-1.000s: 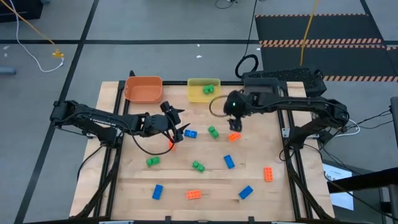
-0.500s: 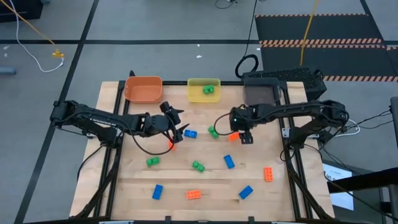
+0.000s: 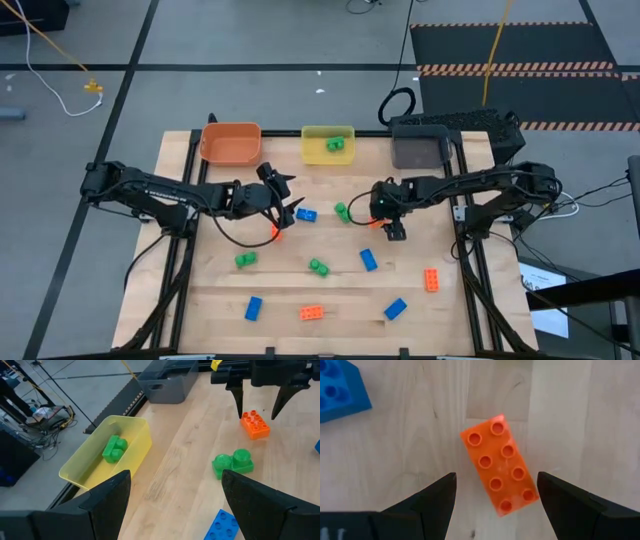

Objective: Sort & place blocks by color
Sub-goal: Put the orange game piece into the black bin, then put the blue game piece into the orange bin

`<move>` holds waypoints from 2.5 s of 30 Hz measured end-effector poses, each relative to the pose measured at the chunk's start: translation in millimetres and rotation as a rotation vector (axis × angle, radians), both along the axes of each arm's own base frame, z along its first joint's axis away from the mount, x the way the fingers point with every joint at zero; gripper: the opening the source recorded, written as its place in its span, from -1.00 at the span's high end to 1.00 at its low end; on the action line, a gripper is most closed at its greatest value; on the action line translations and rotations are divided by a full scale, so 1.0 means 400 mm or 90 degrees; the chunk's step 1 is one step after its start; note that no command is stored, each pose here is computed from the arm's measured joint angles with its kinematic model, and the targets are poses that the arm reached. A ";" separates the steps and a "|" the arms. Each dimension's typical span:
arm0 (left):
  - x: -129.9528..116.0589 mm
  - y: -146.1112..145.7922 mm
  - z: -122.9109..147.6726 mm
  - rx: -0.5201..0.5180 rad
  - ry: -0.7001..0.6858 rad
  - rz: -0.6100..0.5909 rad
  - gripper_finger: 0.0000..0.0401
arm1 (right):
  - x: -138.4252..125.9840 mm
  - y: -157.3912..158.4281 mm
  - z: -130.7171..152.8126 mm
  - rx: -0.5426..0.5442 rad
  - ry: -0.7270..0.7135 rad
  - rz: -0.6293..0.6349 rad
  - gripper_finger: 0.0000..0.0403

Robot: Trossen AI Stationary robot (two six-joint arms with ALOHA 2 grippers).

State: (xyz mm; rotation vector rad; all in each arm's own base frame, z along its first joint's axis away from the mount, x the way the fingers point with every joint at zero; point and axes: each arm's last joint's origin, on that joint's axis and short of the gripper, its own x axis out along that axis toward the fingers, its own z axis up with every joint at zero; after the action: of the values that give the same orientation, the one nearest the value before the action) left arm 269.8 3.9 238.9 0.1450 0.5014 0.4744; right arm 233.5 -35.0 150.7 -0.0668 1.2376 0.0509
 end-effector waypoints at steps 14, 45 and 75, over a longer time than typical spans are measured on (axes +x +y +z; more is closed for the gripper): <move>0.000 0.000 -0.001 -0.002 0.001 0.001 -0.57 | -0.010 -0.007 -0.030 -0.074 -0.029 -0.009 0.44; -0.002 0.000 -0.004 -0.004 0.010 0.002 -0.57 | -0.228 -0.309 0.191 -0.337 -0.041 -0.513 0.45; -0.004 0.014 -0.017 -0.066 0.011 0.024 -0.57 | -0.179 -0.283 0.219 -0.104 -0.269 -0.404 -0.33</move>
State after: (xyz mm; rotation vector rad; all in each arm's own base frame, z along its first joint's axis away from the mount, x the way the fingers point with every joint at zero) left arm 268.3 9.4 232.1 0.0397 0.5446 0.4832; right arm 161.9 -148.0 238.4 0.1685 0.7930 -0.5884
